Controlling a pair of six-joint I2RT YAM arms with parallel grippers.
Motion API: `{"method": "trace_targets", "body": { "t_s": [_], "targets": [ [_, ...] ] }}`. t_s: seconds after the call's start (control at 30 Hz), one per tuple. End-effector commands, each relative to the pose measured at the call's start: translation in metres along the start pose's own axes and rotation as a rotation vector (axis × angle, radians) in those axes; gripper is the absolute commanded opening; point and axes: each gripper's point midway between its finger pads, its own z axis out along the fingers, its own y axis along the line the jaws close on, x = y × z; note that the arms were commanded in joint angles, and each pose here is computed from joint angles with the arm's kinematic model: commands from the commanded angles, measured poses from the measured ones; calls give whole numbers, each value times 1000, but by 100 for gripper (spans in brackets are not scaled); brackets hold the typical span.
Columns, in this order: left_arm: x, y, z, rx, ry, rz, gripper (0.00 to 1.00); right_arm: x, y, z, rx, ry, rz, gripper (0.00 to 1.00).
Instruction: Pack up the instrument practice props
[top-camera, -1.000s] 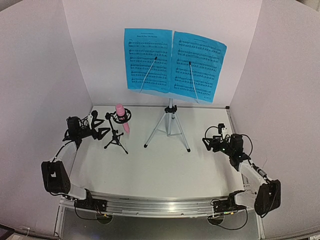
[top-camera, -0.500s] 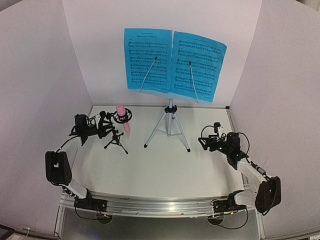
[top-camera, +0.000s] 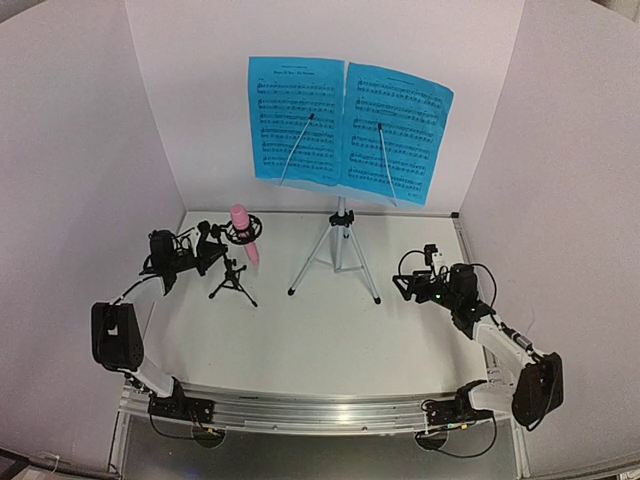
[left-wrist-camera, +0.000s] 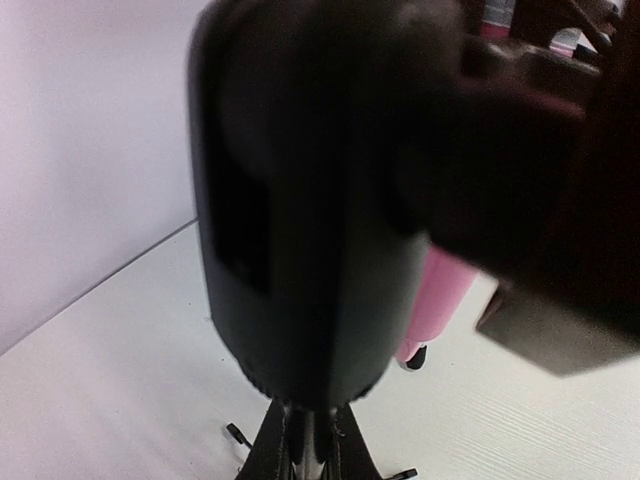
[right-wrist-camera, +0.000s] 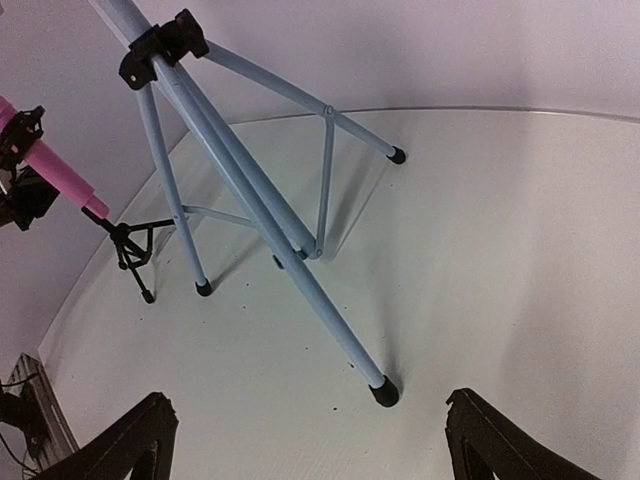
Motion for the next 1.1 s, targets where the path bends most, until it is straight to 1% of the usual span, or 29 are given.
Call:
{"method": "trace_targets", "body": {
  "t_s": [0.0, 0.13, 0.2, 0.27, 0.37, 0.5, 0.57, 0.63, 0.73, 0.83, 0.97, 1.07],
  "targets": [
    [-34, -23, -12, -69, -49, 16, 0, -31, 38, -3, -40, -22, 58, 91],
    [-35, -50, -25, -143, -23, 55, 0, -24, 84, 14, -120, 45, 174, 89],
    [-28, -61, -32, -163, -16, 3, 0, -19, 112, 22, -160, 90, 202, 88],
    [-26, -73, -38, -171, -22, -36, 0, 0, 141, 33, -185, 171, 221, 88],
    [-25, -87, -40, -195, -38, -87, 0, 23, 180, 49, -229, 270, 300, 88],
    [-19, -109, -35, -170, -52, -106, 0, 58, 227, 75, -285, 413, 395, 87],
    [-14, -119, -32, -146, -57, -101, 0, 62, 250, 92, -359, 462, 491, 87],
    [-12, -125, -33, -126, -64, -92, 0, 76, 255, 111, -374, 520, 575, 86],
    [-9, -127, -35, -133, -64, -76, 0, 110, 253, 135, -363, 616, 629, 79],
    [-12, -125, -36, -146, -72, -89, 0, 124, 261, 150, -378, 611, 674, 78],
    [-11, -128, -34, -128, -80, -92, 0, 114, 297, 172, -496, 567, 735, 77],
    [-6, -130, -31, -116, -68, -82, 0, 114, 315, 192, -538, 545, 775, 76]
  ]
}}
